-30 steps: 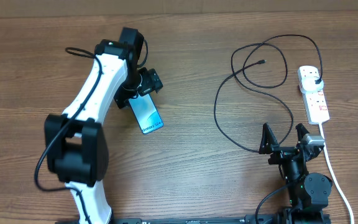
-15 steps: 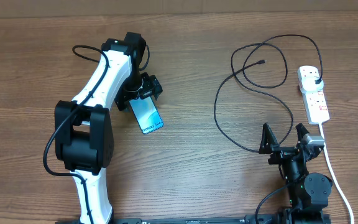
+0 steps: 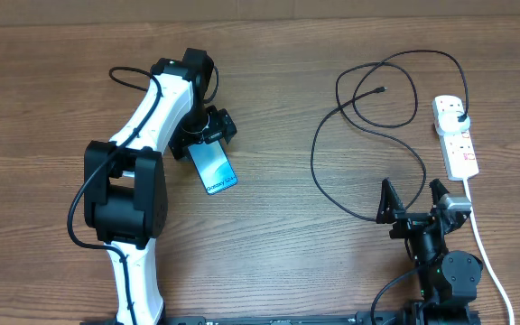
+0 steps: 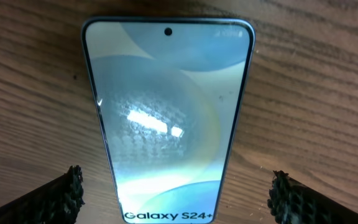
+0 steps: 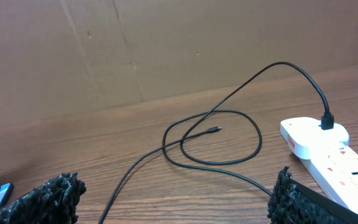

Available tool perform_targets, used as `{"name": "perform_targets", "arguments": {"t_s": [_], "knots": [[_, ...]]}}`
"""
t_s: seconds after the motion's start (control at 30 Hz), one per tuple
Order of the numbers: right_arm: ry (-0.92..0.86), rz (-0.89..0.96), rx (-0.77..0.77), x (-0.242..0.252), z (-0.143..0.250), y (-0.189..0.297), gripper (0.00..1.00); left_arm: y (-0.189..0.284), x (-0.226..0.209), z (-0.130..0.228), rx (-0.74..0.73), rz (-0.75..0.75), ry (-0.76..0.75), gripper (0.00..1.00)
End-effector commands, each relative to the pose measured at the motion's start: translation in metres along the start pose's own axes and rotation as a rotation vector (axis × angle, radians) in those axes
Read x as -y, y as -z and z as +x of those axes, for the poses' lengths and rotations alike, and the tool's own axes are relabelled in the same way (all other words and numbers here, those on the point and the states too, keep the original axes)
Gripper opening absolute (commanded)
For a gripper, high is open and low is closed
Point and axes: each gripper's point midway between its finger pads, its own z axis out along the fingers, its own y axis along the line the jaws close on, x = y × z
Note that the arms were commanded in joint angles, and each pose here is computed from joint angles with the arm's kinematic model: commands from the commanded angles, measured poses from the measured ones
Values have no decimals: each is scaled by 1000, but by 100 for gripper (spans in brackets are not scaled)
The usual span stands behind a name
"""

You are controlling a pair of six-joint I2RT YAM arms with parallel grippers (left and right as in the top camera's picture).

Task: Plug charger to phone and switch on socket
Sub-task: 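Lower the left gripper onto the phone's top edge, then close the left gripper on the phone's top edge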

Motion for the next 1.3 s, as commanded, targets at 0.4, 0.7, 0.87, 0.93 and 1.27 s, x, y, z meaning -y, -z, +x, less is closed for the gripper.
{"name": "perform_targets", "arguments": {"t_s": [0.4,0.7,0.87,0.93,1.27], "knots": [[8,5,-6,1,4,-1,100,-28,-15,0,7,-50,28,100],[7,5,-6,1,4,-1,100,-43,-19,10,-26,-44,28,100],[7,5,-6,1,4,-1,100,-50,-25,17,-49,-61,30,100],[7,5,-6,1,4,-1,100,-51,-25,18,-55,-59,15,100],[8,5,-6,1,4,-1,100,-52,-17,21,-75,-12,-50,100]]}}
